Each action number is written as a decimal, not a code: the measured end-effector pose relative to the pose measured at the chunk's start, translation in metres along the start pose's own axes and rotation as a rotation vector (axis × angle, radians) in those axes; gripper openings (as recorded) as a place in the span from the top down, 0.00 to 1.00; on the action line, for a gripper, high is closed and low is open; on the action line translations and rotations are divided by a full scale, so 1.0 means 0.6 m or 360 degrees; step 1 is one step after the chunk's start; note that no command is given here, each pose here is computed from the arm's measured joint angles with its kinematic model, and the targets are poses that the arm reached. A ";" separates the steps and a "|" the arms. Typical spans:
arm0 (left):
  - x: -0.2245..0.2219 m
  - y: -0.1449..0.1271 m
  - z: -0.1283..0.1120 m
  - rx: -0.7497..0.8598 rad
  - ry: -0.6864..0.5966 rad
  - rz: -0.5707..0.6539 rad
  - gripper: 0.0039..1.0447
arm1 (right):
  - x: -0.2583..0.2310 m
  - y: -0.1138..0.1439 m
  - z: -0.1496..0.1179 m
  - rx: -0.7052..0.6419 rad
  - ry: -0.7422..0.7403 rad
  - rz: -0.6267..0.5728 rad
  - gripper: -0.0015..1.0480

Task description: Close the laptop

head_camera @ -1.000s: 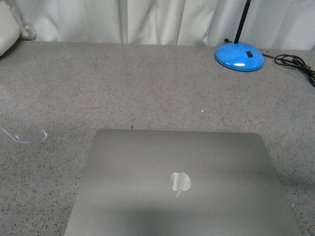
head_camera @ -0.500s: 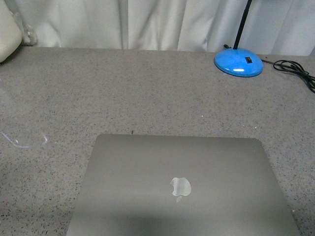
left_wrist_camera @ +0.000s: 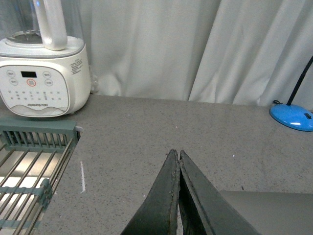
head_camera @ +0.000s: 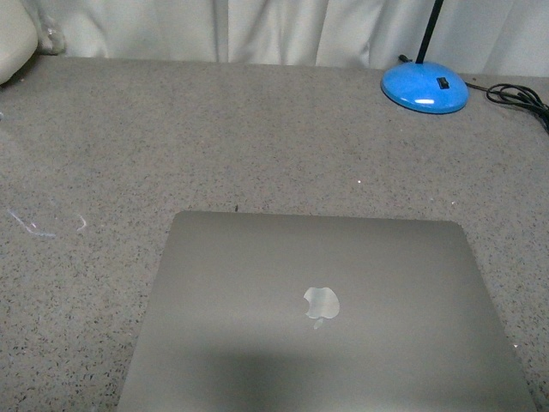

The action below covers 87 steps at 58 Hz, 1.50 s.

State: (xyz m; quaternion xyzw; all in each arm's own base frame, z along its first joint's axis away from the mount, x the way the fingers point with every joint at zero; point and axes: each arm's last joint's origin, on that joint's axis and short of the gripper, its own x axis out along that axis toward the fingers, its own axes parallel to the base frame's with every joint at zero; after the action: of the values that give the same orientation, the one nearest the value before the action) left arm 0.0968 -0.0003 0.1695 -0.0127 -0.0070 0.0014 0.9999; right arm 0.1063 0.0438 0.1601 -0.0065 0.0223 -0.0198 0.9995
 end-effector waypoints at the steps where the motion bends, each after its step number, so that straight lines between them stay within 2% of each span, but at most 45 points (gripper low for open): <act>1: 0.000 0.000 0.000 0.0005 0.0000 -0.0004 0.96 | -0.004 -0.006 0.002 0.0013 -0.0021 0.0026 0.99; 7: 0.000 0.000 0.000 0.0017 -0.0002 -0.0013 0.96 | -0.017 -0.030 0.012 0.0057 -0.0129 0.0083 0.99; 30: 0.000 0.000 0.000 0.0028 -0.0002 -0.0010 0.96 | -0.013 -0.057 0.008 0.0028 -0.0077 0.0075 0.99; 33: 0.000 0.000 0.000 0.0028 -0.0002 -0.0010 0.96 | -0.012 -0.063 0.007 0.0024 -0.0071 0.0129 0.99; 38: 0.000 0.000 0.000 0.0028 -0.0002 -0.0010 0.96 | -0.012 -0.071 0.007 0.0026 -0.0070 0.0079 0.99; 68: 0.000 0.000 0.000 0.0027 -0.0002 -0.0010 0.96 | -0.012 -0.073 0.007 0.0026 -0.0070 0.0066 0.99; 80: 0.000 0.000 0.000 0.0028 -0.0002 -0.0010 0.62 | -0.012 -0.073 0.007 0.0023 -0.0070 0.0065 0.68; 87: 0.000 0.000 0.000 0.0028 -0.0002 -0.0010 0.42 | -0.012 -0.073 0.007 0.0023 -0.0070 0.0065 0.46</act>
State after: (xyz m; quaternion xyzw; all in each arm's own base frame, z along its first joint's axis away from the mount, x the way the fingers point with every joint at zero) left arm 0.0967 -0.0003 0.1696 -0.0039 -0.0077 -0.0016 1.0000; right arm 0.0977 0.0002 0.1649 0.0009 0.0003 0.0006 1.0000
